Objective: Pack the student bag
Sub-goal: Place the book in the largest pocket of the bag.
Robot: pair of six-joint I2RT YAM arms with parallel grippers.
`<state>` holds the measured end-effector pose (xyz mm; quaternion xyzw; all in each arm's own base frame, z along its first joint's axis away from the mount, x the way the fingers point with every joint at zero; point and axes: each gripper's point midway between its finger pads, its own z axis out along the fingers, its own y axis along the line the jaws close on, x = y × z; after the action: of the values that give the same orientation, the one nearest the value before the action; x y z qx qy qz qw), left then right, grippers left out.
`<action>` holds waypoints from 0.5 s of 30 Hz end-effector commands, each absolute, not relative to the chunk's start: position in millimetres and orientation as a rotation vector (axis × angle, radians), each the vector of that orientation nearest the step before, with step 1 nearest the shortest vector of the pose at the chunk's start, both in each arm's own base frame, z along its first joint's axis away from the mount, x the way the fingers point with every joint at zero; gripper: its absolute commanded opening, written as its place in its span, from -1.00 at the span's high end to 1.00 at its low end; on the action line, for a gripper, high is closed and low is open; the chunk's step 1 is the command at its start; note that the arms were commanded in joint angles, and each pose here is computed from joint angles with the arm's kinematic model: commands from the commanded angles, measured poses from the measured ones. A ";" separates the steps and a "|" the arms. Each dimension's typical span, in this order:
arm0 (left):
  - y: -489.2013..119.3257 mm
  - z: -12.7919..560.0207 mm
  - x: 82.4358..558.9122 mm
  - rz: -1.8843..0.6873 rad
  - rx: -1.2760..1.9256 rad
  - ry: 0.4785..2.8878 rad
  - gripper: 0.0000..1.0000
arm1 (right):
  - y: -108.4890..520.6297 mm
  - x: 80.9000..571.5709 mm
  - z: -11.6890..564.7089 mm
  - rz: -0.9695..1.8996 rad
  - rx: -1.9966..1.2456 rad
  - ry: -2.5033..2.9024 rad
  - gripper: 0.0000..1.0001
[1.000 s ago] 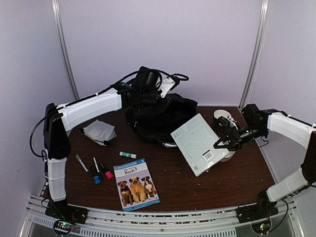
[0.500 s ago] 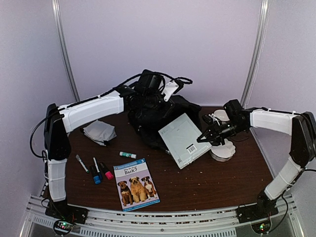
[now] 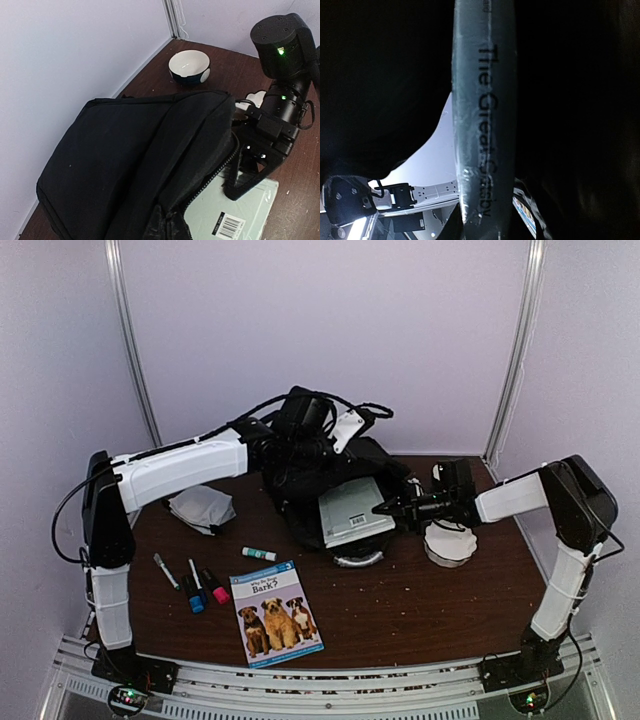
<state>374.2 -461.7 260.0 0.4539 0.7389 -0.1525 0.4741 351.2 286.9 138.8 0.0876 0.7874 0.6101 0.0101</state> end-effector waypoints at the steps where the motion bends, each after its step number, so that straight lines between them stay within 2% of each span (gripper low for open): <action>1: -468.5 341.4 363.7 -0.463 0.999 1.603 1.00 | 302.7 370.5 194.9 2.072 0.102 2.194 1.00; 6: -469.2 340.4 359.5 -0.464 1.017 1.596 1.00 | 304.2 378.0 157.3 1.976 0.195 2.333 1.00; 11: -468.6 339.7 358.4 -0.459 1.020 1.596 1.00 | 297.3 367.3 121.5 1.754 0.142 2.528 0.39; 15: -466.9 332.0 359.3 -0.444 1.023 1.605 1.00 | 298.0 362.7 124.3 1.694 0.072 2.554 0.17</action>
<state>365.7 -459.8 251.6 0.4601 0.7413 -0.1491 0.4653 367.7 297.0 113.1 0.0794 0.8141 0.5752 0.0068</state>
